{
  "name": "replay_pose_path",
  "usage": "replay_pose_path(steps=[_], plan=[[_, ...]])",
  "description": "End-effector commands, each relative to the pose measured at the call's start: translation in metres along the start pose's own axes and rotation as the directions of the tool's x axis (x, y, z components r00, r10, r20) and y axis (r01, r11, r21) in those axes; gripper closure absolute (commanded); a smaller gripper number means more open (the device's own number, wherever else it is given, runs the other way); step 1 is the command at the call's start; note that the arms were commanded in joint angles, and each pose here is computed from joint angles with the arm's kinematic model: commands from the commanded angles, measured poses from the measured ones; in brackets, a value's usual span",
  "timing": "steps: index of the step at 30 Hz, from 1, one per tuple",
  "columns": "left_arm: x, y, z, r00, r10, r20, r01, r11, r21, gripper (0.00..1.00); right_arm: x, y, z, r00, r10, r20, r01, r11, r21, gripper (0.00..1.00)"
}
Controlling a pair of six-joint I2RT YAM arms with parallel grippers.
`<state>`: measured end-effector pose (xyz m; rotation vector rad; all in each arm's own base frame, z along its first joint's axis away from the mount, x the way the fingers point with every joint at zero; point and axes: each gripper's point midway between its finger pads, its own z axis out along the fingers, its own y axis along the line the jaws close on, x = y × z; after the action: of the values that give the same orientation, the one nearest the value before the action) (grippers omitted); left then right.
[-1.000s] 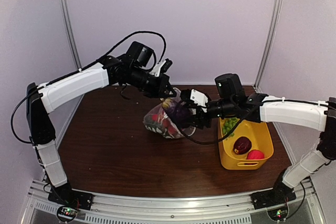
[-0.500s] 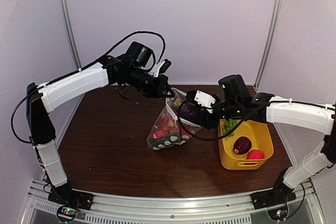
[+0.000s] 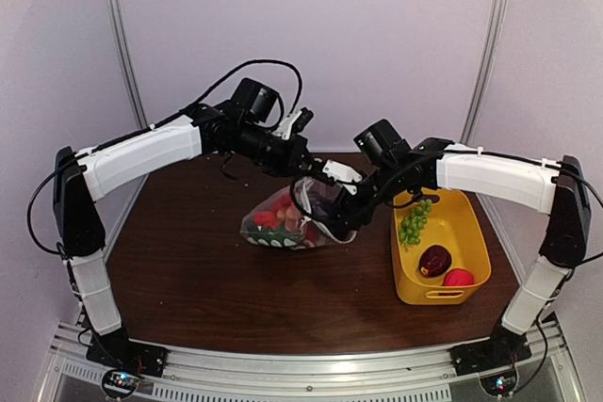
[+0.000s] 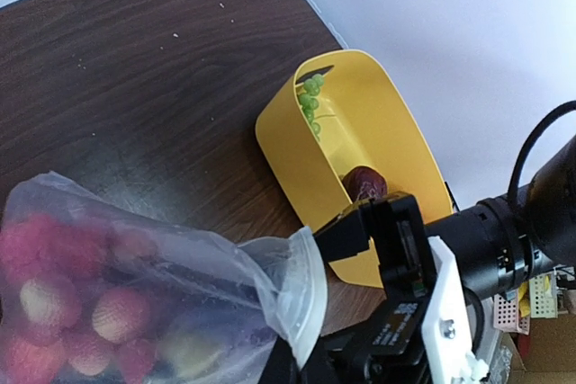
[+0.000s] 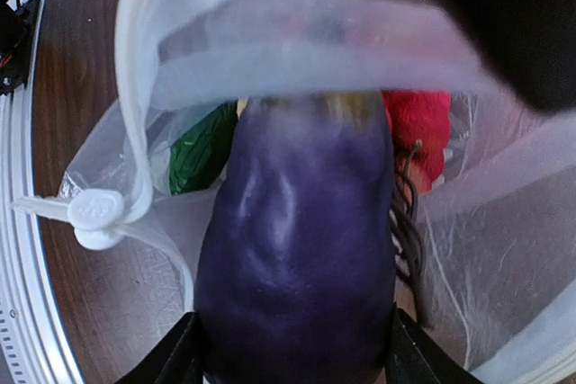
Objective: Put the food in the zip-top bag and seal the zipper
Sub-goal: Place the fake vegetable in the zipper food storage bag.
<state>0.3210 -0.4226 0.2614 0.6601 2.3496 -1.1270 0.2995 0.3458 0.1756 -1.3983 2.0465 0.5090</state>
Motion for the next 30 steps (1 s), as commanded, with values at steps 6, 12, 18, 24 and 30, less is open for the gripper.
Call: replay_pose_path(steps=[6, 12, 18, 24, 30], plan=[[-0.019, -0.022, 0.002, 0.997, 0.03, 0.07, -0.036, 0.996, 0.08, 1.0, -0.037, 0.001, -0.002, 0.952, 0.3, 0.061, -0.295, 0.952, -0.079, 0.57], [-0.024, -0.02, 0.001, 0.995, 0.003, 0.098, -0.01, 0.997, 0.071, 1.0, -0.03, -0.023, -0.005, 0.803, 0.582, 0.125, -0.574, 0.813, -0.097, 0.6], [-0.036, -0.018, -0.005, 0.984, -0.036, 0.175, 0.027, 0.998, 0.052, 1.0, -0.049, -0.017, -0.023, 0.677, 0.72, 0.151, -0.689, 0.693, -0.212, 0.58], [-0.036, -0.025, 0.008, 0.982, -0.077, 0.174, 0.053, 0.989, 0.138, 1.0, -0.045, -0.033, -0.028, 0.502, 0.848, 0.168, -0.837, 0.526, -0.154, 0.61], [-0.039, -0.036, 0.012, 0.98, -0.092, 0.176, 0.06, 0.982, 0.182, 1.0, -0.027, -0.061, -0.014, 0.394, 0.89, 0.229, -0.915, 0.404, 0.004, 0.58]])
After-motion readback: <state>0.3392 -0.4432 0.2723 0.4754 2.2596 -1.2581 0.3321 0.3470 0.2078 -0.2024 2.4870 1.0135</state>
